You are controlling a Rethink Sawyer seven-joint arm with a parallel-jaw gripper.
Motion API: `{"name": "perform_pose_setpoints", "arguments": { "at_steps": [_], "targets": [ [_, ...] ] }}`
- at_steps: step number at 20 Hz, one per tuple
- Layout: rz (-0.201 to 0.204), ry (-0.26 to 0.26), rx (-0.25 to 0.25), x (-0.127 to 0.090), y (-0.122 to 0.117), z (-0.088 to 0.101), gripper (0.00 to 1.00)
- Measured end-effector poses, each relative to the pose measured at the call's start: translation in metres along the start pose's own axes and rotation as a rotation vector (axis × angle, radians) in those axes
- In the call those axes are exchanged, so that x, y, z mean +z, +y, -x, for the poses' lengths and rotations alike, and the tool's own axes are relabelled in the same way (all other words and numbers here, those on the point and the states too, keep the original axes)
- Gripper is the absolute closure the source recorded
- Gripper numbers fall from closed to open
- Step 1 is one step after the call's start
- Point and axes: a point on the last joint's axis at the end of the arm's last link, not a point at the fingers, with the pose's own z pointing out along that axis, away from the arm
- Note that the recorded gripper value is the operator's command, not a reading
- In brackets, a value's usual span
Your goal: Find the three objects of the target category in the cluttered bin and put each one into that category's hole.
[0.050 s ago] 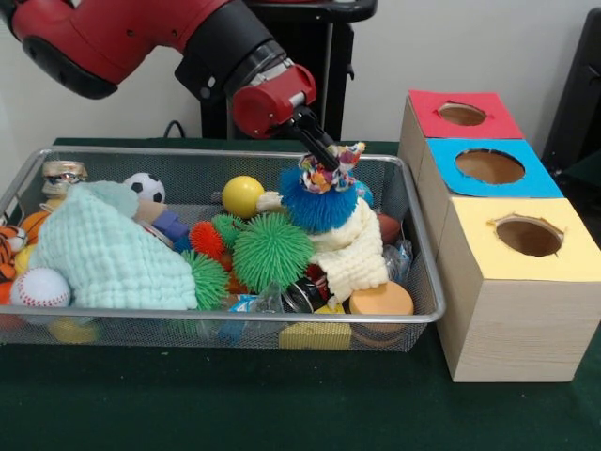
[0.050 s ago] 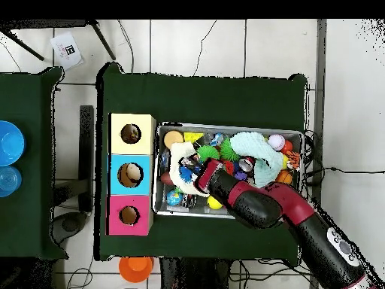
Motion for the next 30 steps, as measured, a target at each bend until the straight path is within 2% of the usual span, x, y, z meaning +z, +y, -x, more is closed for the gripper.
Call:
{"name": "perform_pose_setpoints", "arguments": {
  "at_steps": [5,10,19,30],
  "targets": [
    [0.023,0.066,-0.021,0.004,0.001,-0.009,1.0],
    [0.024,0.123,-0.027,0.001,-0.003,-0.022,1.0],
    [0.017,0.157,-0.024,-0.004,-0.007,-0.033,1.0],
    [0.025,0.165,-0.03,-0.001,-0.005,-0.032,1.0]
  ]
}}
